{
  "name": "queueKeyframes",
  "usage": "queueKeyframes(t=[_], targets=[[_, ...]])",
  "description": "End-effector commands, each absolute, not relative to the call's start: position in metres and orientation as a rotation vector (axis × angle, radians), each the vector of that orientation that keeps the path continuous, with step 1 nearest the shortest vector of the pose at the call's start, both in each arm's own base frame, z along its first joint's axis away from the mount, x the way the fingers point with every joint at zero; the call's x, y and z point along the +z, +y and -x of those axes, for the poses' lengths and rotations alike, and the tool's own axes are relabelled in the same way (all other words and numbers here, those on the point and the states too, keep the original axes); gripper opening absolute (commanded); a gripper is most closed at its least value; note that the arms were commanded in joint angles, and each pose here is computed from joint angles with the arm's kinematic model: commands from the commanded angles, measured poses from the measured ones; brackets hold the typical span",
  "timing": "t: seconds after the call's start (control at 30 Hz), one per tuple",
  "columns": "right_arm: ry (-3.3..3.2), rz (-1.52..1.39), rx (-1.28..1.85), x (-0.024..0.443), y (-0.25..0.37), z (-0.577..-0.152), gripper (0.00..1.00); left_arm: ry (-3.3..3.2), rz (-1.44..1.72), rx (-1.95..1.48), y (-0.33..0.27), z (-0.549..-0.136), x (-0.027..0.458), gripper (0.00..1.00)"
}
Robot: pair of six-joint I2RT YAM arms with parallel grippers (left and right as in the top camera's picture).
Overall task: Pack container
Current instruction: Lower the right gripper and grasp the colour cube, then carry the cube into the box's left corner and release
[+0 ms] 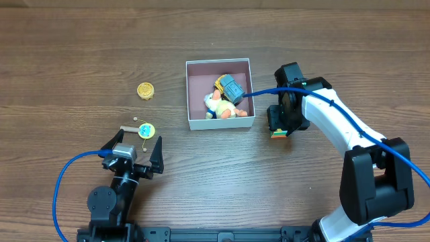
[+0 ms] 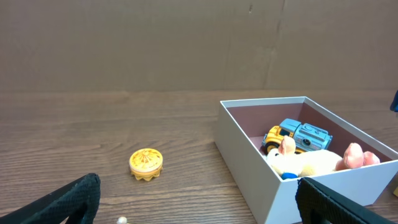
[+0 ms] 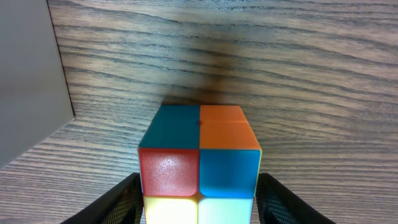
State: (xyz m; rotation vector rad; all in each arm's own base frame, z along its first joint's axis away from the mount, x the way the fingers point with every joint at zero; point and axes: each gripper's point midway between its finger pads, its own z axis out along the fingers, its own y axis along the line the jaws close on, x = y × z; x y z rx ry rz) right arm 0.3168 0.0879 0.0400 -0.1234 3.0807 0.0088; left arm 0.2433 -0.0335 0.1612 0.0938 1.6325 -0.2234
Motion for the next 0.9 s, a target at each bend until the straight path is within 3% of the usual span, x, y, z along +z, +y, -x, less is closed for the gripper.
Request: queueKeyframes(t=[0.0, 0.43, 0.87], targets=[[3.089, 0.119, 0.012, 0.037, 0.088, -0.315, 0.55, 1.627, -0.085, -0.226, -0.033, -0.243, 0.161, 1.00], [3.075, 0.113, 0.017, 0.046, 0.090, -0.321, 0.51, 1.627, -0.085, -0.226, -0.033, -0.243, 0.161, 1.00], [3.016, 0.110, 0.037, 0.110, 0.097, -0.348, 0.49, 1.627, -0.085, -0.226, -0.033, -0.243, 0.161, 1.00]])
